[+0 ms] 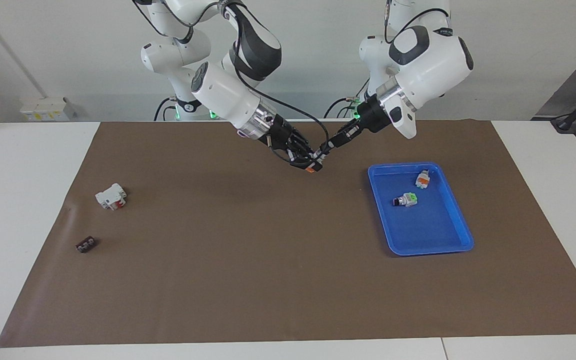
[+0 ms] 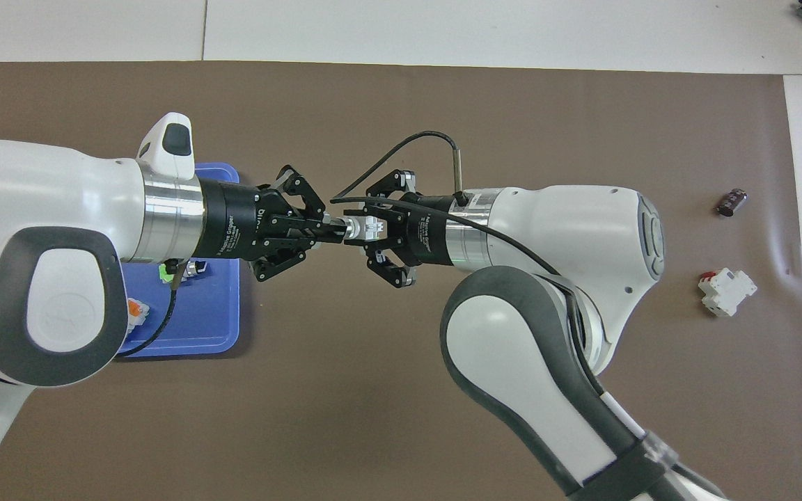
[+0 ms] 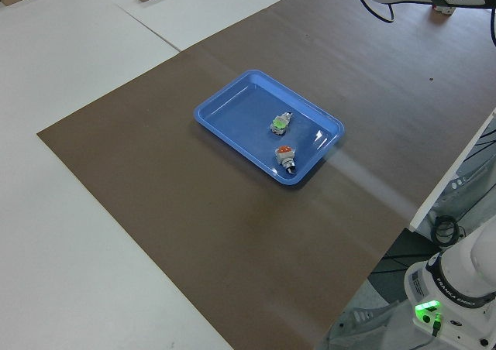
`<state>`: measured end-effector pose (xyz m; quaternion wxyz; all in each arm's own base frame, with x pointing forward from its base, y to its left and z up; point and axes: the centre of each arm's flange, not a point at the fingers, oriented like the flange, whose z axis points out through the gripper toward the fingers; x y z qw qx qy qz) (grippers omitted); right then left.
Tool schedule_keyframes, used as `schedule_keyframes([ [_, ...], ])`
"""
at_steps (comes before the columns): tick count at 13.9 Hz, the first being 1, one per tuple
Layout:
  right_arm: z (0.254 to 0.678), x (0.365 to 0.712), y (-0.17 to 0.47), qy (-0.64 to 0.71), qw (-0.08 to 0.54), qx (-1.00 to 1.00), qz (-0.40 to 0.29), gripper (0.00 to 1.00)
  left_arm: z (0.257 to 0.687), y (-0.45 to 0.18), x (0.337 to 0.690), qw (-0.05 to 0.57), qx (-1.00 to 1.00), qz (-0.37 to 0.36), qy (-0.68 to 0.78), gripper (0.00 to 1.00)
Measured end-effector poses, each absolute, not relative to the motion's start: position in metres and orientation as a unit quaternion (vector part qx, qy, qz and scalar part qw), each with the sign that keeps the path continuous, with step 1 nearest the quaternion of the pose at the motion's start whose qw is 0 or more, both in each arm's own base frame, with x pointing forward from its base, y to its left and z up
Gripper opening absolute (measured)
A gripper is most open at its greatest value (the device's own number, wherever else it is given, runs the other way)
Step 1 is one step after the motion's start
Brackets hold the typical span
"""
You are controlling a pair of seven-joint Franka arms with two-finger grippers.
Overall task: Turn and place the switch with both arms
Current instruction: 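Carry the switch over the tray with the left gripper while the right gripper withdraws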
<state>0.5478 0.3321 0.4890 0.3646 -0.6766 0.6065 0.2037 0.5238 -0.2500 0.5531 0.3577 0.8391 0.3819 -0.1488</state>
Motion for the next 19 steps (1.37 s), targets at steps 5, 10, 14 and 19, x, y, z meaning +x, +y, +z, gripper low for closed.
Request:
schedule_keyframes([
  [5,0.491,0.548,0.331,0.604,0.366,-0.679,0.200,0.74,0.552,-0.240,0.528,0.353,0.838,-0.143,0.390,0.11],
  [10,0.511,0.562,0.295,0.547,0.353,-0.753,0.096,1.00,0.544,-0.236,0.526,0.295,0.875,-0.112,0.367,0.11],
  [14,0.516,0.589,0.219,0.436,0.288,-0.852,-0.042,1.00,0.534,-0.219,0.527,0.224,0.905,-0.080,0.352,0.11],
  [19,0.496,0.612,0.076,0.214,0.114,-0.964,-0.113,1.00,0.533,-0.179,0.531,0.124,0.937,-0.026,0.325,0.11],
])
